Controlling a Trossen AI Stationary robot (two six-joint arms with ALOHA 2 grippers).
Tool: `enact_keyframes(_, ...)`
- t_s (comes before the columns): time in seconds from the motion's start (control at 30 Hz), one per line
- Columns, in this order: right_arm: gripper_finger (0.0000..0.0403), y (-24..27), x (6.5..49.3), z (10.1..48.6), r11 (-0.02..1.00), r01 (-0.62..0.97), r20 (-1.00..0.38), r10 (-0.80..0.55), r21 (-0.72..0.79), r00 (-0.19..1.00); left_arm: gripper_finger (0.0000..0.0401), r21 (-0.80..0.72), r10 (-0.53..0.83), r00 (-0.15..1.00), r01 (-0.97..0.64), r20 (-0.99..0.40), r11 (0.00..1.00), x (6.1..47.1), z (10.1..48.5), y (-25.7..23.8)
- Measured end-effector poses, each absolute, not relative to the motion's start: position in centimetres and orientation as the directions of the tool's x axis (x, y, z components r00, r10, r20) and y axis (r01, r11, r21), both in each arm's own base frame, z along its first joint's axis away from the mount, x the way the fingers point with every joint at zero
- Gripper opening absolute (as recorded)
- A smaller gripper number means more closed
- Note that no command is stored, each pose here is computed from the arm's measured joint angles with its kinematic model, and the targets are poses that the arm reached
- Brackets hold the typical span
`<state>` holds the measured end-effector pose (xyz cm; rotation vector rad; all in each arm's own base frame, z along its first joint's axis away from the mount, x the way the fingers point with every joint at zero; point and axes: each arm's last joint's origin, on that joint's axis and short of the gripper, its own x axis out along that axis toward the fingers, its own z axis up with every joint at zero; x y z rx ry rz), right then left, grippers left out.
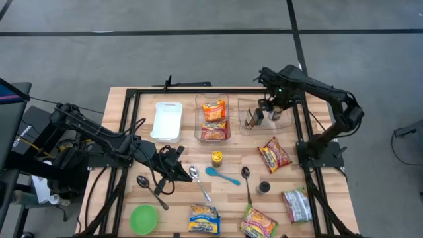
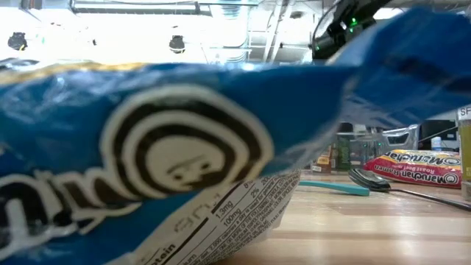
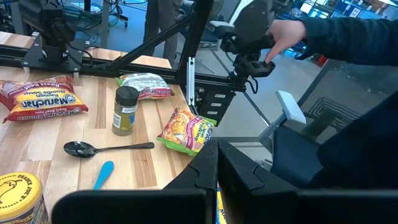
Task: Pick & Place Food Item
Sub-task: Put the gold spice bottle into the right transparent bin
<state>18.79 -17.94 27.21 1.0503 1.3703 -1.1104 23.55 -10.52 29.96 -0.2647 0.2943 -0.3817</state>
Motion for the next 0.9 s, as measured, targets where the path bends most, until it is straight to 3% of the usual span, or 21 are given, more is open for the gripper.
enact_keyframes(0.5,0.0272,-20.5,18.0,25.9,0.082,0.997,-0.997,-0.075,0.003,0.009,0.0,-0.306,-0.401,0.887,0.325,-0.23,0.895,23.5,30.0,-10.5)
enact_keyframes(0.67,0.0272,-20.2,18.3,25.6,0.043,0.999,-0.997,-0.073,0.004,0.007,0.0,-0.306,-0.401,0.887,0.325,-0.23,0.895,23.5,30.0,-10.5)
enact_keyframes(0.9,0.0272,-18.6,18.6,22.3,0.017,1.0,-1.0,-0.018,-0.007,-0.007,0.0,-0.306,-0.4,0.887,0.325,-0.23,0.895,23.5,30.0,-10.5)
